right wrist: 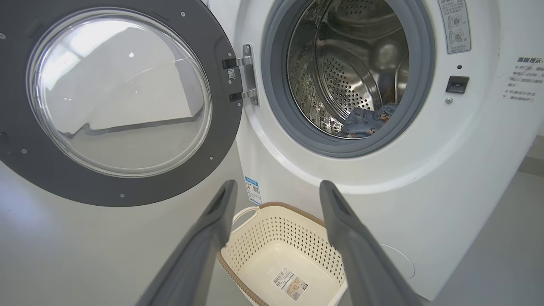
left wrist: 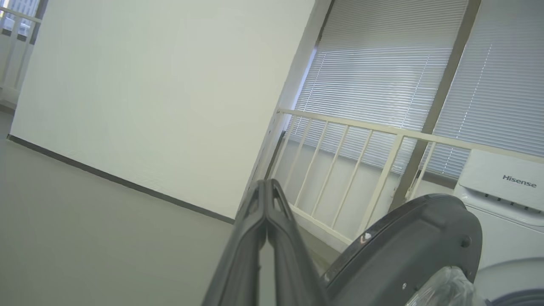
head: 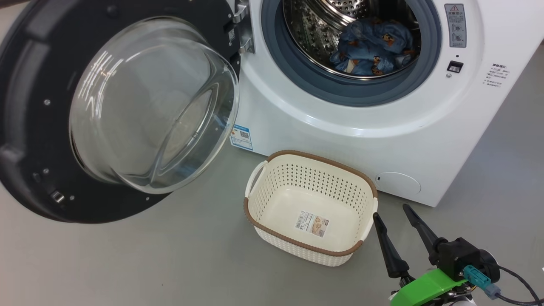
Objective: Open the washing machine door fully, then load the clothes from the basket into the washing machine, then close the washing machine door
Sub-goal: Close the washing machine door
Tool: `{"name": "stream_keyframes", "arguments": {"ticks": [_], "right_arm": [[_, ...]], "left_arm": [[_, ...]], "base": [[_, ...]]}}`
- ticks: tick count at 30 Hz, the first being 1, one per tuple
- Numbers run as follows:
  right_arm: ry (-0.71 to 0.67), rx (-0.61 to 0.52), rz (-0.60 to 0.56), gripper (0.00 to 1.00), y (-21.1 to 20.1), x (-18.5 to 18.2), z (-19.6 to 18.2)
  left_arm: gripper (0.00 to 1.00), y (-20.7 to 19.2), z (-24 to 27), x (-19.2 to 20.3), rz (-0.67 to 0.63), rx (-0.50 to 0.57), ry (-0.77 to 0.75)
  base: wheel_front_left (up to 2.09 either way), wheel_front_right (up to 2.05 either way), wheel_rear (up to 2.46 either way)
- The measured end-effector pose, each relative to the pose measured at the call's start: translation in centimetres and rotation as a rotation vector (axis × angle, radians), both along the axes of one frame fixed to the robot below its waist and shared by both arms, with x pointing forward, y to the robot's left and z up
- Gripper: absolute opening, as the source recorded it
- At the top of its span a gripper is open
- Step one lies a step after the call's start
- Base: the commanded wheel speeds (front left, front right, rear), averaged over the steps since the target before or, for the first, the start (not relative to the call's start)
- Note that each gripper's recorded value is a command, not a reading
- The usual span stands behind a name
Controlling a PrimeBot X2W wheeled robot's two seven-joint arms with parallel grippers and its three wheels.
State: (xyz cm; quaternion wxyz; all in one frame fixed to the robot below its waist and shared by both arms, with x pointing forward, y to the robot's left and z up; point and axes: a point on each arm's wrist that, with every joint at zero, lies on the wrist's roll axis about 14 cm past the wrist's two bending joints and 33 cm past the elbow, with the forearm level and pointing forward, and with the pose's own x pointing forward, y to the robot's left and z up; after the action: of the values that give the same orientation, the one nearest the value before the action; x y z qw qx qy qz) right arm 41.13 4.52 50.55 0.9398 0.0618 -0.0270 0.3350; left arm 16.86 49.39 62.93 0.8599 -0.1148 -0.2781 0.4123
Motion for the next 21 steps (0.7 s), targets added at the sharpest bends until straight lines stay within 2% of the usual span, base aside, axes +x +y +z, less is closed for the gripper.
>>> {"name": "stream_keyframes", "arguments": {"ticks": [4,6,8,14,21], "right_arm": [[0.009,-0.001,-0.011,1.0,-0.4,0.2,-0.4],[0.015,-0.001,-0.017,1.0,-0.6,0.2,-0.6],[0.02,-0.002,-0.023,1.0,-0.8,0.3,-0.8],[0.032,-0.01,-0.035,1.0,-1.3,0.6,-1.4],[0.052,-0.017,-0.047,1.0,-1.8,0.7,-2.3]], "left_arm": [[0.0,2.0,0.7,0.6,-0.024,-0.091,-0.089],[0.0,2.8,0.7,1.2,-0.053,-0.131,-0.084],[0.0,3.6,0.2,2.0,-0.091,-0.225,-0.121],[0.0,5.4,-0.6,3.6,-0.164,-0.41,-0.162],[0.0,5.8,-3.3,5.9,-0.269,-0.673,-0.247]], "base": [[0.0,0.0,0.0],[0.0,0.0,0.0],[0.0,0.0,0.0],[0.0,0.0,0.0],[0.0,0.0,0.0]]}}
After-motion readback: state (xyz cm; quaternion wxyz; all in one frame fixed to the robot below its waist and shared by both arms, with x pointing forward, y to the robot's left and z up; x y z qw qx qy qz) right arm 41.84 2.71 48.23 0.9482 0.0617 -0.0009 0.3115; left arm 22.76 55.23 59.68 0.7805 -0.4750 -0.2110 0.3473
